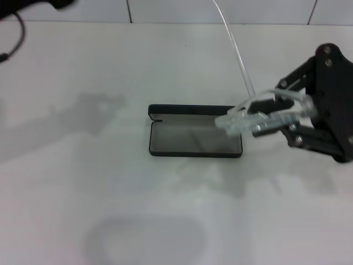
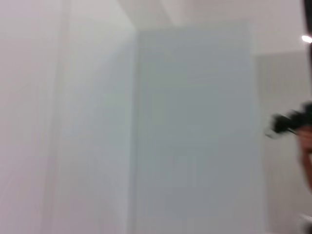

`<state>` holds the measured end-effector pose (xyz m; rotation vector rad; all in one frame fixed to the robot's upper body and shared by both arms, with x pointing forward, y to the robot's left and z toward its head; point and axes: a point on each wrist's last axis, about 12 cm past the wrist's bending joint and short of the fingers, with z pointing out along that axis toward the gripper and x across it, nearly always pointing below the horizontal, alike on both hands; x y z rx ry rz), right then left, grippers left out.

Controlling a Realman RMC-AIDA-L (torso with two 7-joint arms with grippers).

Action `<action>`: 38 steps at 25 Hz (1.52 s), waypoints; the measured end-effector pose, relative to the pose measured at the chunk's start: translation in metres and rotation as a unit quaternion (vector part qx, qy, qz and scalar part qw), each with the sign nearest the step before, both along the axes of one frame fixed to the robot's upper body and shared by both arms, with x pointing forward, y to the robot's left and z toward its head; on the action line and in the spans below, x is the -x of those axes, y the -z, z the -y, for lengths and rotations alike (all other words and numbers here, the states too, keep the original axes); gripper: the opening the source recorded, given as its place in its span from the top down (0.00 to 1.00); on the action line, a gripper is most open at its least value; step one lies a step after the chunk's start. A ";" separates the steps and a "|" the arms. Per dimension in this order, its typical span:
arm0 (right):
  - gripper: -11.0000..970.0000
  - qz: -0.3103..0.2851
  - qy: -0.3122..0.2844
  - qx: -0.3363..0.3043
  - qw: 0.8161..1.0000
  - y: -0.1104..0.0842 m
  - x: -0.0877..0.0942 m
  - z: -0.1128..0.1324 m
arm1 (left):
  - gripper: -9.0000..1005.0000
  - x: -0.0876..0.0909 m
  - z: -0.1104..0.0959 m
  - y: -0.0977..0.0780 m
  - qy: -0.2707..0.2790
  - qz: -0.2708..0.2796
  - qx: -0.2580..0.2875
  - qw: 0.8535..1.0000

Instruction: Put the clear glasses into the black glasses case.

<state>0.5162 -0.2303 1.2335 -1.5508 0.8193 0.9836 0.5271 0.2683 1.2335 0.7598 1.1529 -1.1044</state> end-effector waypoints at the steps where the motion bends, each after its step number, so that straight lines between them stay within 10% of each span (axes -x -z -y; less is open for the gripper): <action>1: 0.88 0.003 -0.006 -0.001 1.000 0.000 0.002 0.000 | 0.88 -0.002 -0.006 0.002 -0.014 -0.006 0.016 1.000; 8: 0.88 0.025 -0.059 -0.002 0.998 -0.003 0.014 0.002 | 0.88 -0.011 -0.019 0.016 -0.040 -0.046 0.094 0.994; 18: 0.88 0.074 -0.079 -0.025 0.994 -0.014 0.015 -0.004 | 0.88 -0.024 0.026 0.036 0.044 -0.112 0.054 0.991; 38: 0.88 0.050 -0.030 -0.047 0.997 -0.004 -0.009 -0.005 | 0.88 -0.005 0.068 0.015 0.234 -0.060 -0.001 0.970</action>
